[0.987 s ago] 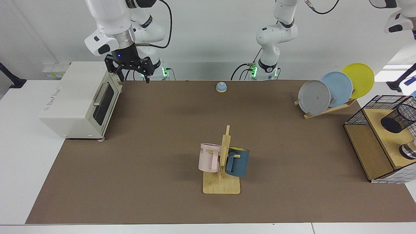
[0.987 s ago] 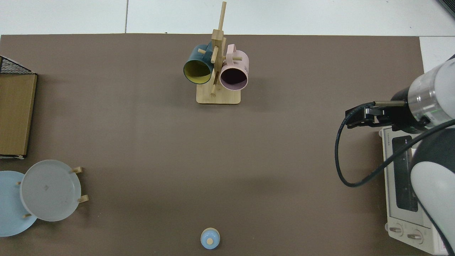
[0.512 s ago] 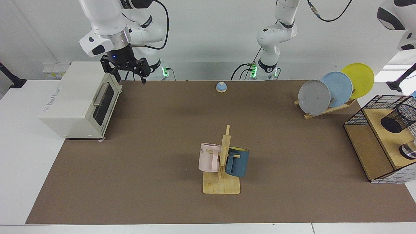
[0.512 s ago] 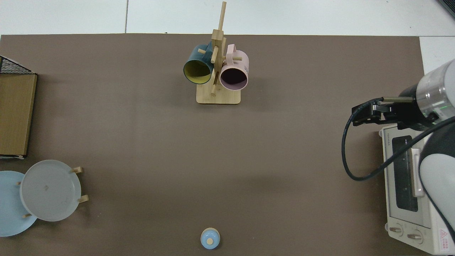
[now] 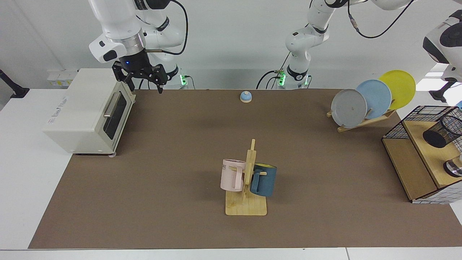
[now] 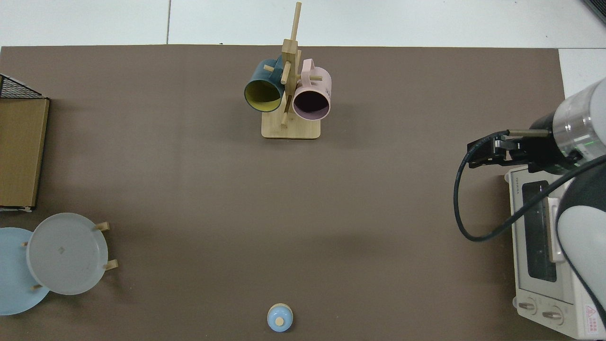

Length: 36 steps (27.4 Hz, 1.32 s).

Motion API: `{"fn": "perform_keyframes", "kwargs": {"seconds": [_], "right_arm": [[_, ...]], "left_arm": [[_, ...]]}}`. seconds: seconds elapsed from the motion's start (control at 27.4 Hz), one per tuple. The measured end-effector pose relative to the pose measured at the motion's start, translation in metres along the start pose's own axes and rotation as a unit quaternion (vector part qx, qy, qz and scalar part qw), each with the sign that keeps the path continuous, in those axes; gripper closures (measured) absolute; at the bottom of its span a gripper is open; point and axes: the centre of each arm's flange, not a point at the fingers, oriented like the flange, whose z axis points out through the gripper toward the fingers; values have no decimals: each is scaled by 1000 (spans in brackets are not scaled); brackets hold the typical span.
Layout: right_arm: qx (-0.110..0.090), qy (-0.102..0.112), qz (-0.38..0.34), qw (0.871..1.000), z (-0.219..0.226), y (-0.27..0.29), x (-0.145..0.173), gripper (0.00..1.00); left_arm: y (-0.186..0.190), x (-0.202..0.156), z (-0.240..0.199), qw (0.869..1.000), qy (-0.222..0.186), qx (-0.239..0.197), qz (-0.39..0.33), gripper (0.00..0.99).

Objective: Put markers into pen holder

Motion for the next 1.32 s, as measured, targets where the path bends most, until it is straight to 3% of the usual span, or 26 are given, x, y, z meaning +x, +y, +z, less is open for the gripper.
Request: {"fn": "perform_keyframes", "kwargs": {"seconds": [0.51, 1.32], "right_arm": [[0, 0, 0, 1000, 0, 0, 0, 0], [0, 0, 0, 1000, 0, 0, 0, 0]], "left_arm": [[-2, 19, 39, 1000, 14, -3, 13, 833], [-4, 21, 38, 1000, 15, -3, 10, 833]]}}
